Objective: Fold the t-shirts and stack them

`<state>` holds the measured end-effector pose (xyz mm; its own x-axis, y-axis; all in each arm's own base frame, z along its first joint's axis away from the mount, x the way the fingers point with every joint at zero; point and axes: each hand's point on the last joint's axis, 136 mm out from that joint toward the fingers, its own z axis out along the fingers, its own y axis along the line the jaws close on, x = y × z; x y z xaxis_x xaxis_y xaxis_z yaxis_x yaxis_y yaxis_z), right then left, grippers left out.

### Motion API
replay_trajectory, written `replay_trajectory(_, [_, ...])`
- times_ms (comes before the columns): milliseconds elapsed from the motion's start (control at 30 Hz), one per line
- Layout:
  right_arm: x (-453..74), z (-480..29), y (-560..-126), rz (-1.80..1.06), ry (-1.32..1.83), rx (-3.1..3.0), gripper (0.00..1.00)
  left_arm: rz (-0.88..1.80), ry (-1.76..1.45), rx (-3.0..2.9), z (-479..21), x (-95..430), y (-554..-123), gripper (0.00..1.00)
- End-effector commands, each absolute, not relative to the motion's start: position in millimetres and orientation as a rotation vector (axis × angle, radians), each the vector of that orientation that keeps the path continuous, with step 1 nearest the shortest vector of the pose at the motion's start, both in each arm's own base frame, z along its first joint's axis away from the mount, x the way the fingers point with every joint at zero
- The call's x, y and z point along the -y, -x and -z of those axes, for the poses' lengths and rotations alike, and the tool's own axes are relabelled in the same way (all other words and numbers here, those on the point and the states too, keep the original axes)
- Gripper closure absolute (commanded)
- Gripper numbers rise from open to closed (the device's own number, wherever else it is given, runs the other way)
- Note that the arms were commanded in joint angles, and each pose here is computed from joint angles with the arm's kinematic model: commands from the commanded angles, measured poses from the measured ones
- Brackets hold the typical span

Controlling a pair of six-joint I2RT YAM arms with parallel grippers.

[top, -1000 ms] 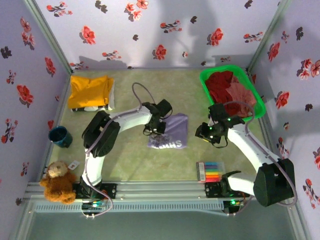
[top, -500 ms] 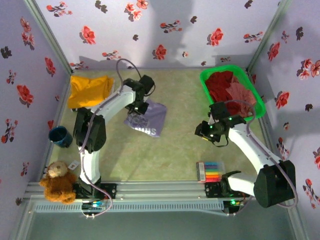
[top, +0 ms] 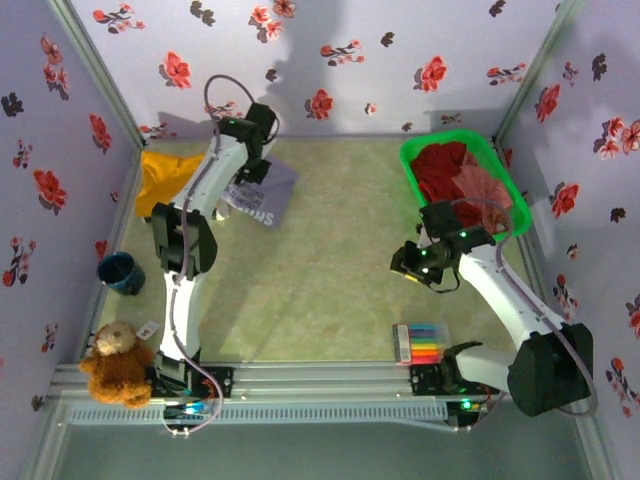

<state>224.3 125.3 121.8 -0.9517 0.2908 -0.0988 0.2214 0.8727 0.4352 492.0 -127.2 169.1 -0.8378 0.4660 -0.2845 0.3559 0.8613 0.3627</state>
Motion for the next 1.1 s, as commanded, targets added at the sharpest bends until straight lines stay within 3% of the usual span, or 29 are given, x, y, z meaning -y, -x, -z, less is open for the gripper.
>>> replay_trajectory(0, [-120.6,-129.9,-216.5,-0.639,-0.431,-2.878,0.61,-0.407,-0.599,-2.670,-184.9,105.5,-502.4,1.00])
replay_trajectory(333, [-115.5,-135.0,-204.5,-0.630,-0.457,-2.879,0.60,-0.112,-0.398,-2.663,-204.5,72.0,-527.5,1.00])
replay_trajectory(467, [-115.9,-137.2,-206.9,-0.631,-0.458,-2.870,0.50,-0.005,-0.240,-2.654,-222.6,58.9,-523.4,1.00])
replay_trajectory(633, [-118.1,-135.6,-212.6,-0.640,-0.465,-2.859,0.47,0.258,-0.042,-2.629,-243.4,47.2,-518.8,1.00])
replay_trajectory(1067, [-121.2,-125.0,-216.4,-0.642,-0.439,-2.887,0.44,0.352,-0.009,-2.573,-279.7,29.3,-500.5,1.00])
